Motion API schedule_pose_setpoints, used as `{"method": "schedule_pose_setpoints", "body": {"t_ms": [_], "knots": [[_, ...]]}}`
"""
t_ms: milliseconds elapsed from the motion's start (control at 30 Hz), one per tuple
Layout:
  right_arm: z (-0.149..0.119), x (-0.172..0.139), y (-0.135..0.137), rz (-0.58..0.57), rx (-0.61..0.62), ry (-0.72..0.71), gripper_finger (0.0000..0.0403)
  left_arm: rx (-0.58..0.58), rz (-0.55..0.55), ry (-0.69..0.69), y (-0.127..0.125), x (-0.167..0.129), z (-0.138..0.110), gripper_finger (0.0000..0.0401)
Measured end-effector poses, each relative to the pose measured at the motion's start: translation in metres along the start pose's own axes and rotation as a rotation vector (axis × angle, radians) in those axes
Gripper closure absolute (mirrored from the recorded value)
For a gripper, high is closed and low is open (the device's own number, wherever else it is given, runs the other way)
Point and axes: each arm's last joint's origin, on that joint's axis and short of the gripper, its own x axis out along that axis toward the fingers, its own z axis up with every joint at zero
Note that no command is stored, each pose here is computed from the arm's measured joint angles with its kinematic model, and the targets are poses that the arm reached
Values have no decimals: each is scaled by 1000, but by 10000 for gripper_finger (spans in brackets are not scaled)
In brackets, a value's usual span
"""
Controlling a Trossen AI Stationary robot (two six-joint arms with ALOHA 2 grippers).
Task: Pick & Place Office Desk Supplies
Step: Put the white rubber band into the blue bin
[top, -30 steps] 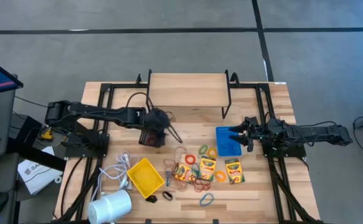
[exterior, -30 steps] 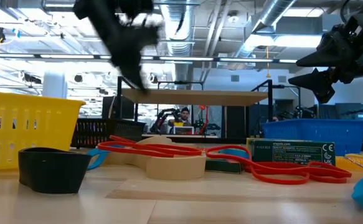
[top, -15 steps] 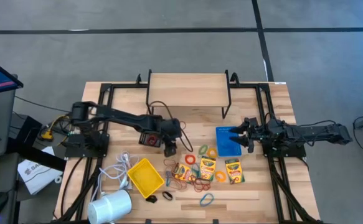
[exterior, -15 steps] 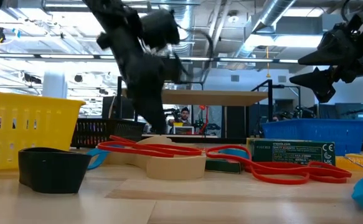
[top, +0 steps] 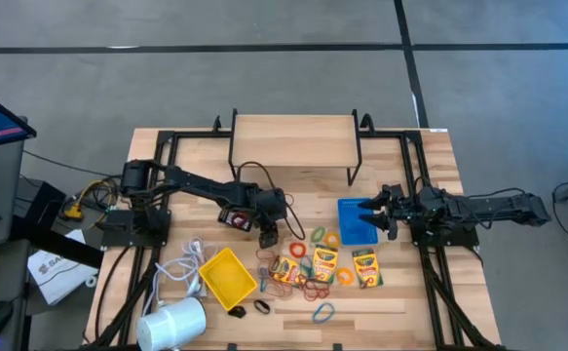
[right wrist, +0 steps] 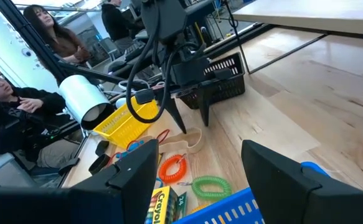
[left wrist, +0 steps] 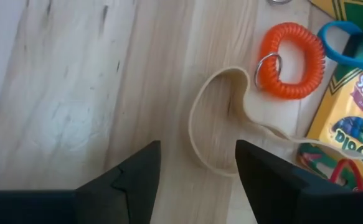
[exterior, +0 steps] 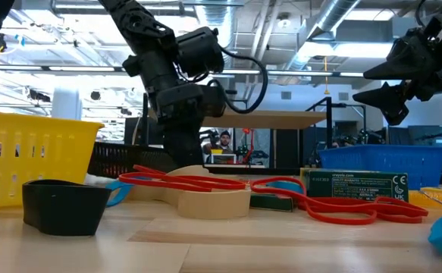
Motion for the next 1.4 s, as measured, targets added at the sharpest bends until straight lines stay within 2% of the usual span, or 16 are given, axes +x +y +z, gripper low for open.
{"method": "schedule_pose_setpoints", "body": {"t_ms": [400,567,767,900,1067,1400], "knots": [[0,0,0,0,0,0,175,47,-8,2,-5,1,-1,240],[0,0,0,0,0,0,175,60,-8,2,-6,1,-1,289],[0,0,0,0,0,0,175,110,-30,5,-6,1,-1,384],[0,0,0,0,0,0,175,119,-56,-18,-8,-2,1,397],[0,0,0,2,1,-3,175,169,-74,-175,-17,-31,17,400],[7,0,4,38,5,-74,175,274,-21,-565,-35,-128,36,400]]}}
